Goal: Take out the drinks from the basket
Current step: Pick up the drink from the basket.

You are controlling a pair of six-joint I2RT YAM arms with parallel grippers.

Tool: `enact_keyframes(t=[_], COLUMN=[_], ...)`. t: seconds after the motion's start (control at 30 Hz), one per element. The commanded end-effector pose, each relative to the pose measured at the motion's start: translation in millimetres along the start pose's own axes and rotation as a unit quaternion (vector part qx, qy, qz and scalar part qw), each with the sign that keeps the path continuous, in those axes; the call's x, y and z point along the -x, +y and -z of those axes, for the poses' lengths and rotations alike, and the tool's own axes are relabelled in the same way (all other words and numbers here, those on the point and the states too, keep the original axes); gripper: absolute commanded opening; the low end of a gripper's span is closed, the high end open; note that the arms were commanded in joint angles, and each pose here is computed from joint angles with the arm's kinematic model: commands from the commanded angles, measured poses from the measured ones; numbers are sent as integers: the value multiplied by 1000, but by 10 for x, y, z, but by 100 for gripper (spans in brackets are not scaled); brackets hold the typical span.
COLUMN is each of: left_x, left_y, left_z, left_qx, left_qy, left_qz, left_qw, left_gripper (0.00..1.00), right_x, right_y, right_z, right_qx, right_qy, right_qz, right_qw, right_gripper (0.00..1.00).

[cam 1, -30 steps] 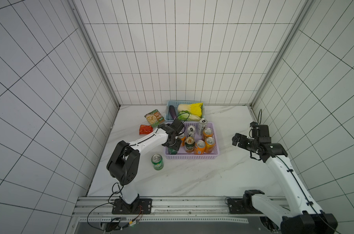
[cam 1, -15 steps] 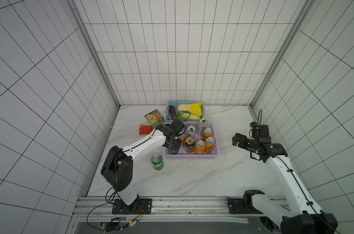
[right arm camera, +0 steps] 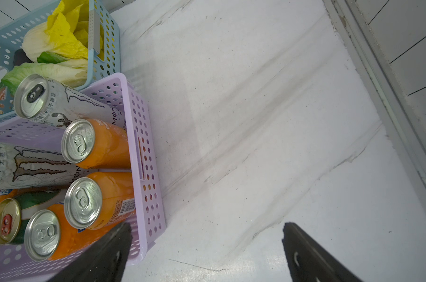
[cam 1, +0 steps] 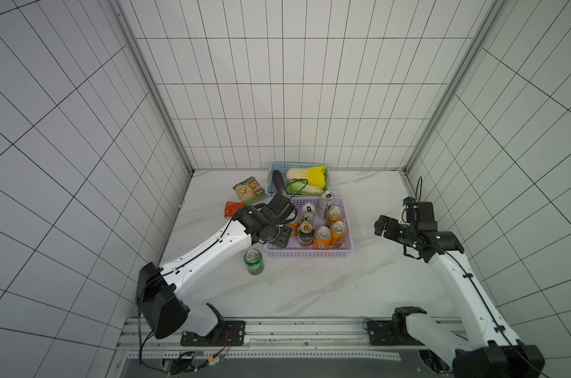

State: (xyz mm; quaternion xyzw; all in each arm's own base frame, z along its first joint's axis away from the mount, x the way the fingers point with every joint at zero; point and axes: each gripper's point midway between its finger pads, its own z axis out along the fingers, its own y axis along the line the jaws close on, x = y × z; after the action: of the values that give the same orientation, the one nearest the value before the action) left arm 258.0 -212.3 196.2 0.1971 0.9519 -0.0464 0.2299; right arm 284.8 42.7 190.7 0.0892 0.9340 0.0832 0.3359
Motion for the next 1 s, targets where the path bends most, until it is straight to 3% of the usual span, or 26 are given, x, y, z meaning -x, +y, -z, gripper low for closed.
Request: enact_keyframes(t=[0.0,0.57,0.97], left_x=[135,-365,-583], left_y=[-49,-134,-150], left_z=[329,185,-199], left_qx=[-3,0,10], left_qy=[-51,-28,1], left_qz=[13,44,58], left_qw=[999,999,998], left_gripper=[56,55,55], right_x=[157,145,162], right_y=[12,10,23], right_z=[149,158,163], right_qx=[2,4,6], right_qy=[-26,-27,-27], right_qz=[-1,-2,-2], right_qw=[1000,1000,1000], right_gripper=[100,100,99])
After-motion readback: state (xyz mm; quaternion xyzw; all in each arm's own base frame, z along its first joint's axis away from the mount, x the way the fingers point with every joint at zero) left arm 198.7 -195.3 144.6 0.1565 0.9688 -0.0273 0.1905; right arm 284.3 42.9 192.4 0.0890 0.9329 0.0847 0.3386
